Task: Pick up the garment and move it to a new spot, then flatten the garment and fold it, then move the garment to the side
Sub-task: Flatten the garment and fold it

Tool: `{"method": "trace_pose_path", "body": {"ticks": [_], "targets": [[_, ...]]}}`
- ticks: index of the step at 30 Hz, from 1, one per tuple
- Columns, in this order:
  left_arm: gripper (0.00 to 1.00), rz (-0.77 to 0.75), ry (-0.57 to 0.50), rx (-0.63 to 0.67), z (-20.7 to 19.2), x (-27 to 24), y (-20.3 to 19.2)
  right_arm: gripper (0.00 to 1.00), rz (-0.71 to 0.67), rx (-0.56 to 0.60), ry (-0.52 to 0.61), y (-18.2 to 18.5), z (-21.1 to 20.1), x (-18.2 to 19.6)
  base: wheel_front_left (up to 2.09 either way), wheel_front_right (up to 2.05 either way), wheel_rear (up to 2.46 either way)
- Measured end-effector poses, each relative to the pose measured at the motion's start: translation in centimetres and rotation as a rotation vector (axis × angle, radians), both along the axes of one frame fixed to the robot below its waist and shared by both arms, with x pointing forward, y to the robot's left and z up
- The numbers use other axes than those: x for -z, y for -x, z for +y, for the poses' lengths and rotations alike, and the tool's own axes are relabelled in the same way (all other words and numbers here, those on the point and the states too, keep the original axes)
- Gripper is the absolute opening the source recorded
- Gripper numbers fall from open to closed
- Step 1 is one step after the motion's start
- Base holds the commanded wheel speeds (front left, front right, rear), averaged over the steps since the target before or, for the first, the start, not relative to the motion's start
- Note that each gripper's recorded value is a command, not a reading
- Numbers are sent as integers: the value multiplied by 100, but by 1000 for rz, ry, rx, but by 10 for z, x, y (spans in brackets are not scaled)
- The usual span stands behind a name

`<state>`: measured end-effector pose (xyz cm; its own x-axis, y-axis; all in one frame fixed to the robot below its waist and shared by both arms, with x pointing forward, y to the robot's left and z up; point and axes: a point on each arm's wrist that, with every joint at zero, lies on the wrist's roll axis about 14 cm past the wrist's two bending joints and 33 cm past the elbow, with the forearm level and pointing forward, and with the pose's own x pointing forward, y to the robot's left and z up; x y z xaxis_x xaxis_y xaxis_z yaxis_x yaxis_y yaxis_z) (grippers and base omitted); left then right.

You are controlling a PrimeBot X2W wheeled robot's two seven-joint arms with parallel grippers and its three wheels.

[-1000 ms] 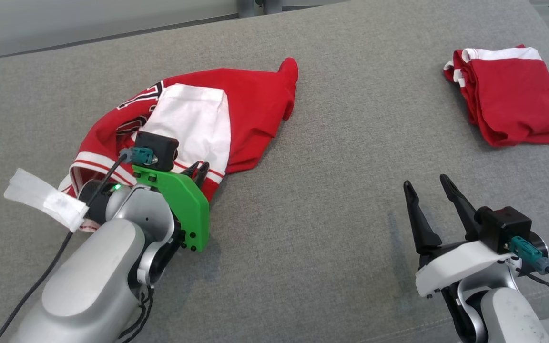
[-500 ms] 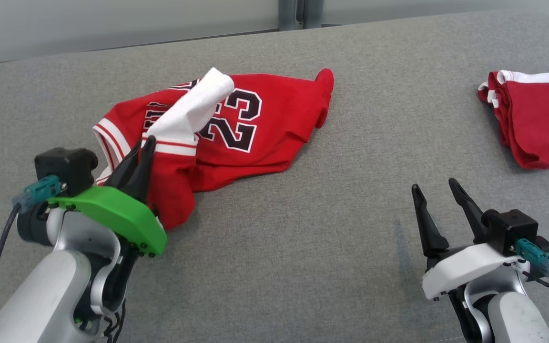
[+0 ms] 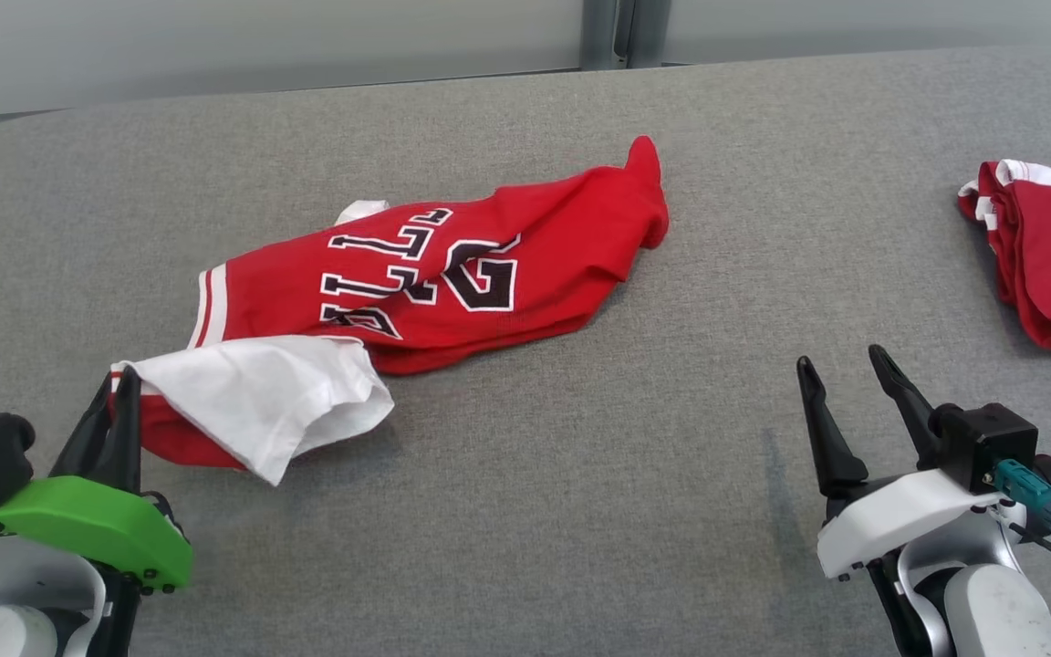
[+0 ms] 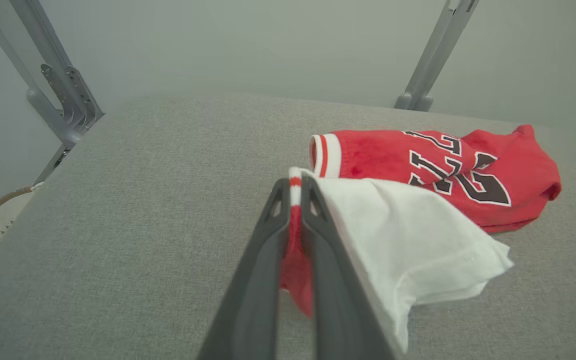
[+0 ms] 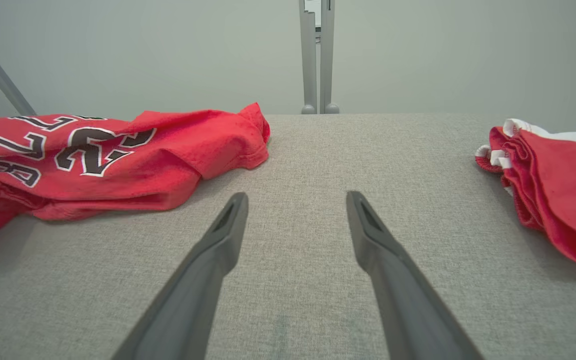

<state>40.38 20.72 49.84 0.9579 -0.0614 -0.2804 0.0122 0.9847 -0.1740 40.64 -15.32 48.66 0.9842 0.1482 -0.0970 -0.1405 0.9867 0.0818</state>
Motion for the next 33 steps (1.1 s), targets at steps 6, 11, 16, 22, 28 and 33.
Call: {"method": "trace_pose_path", "body": {"ticks": [6,11,16,22,28,33], "targets": [[0,-28,-40,-97,24,4,4,100,-5,-9,2,1,3,-3,0,0,0],[0,-15,-70,-156,34,19,9,100,-8,-8,2,2,3,-4,0,0,0],[10,-47,-119,-230,50,29,12,100,-6,-7,4,3,2,-4,0,0,0],[100,-22,-53,-242,41,44,19,100,-9,-16,2,3,5,-5,0,0,0],[100,-98,55,-264,36,30,27,100,-9,-24,1,2,8,-5,0,0,0],[100,-229,162,-256,31,-2,30,100,-7,-49,-3,1,17,-4,0,0,0]]}}
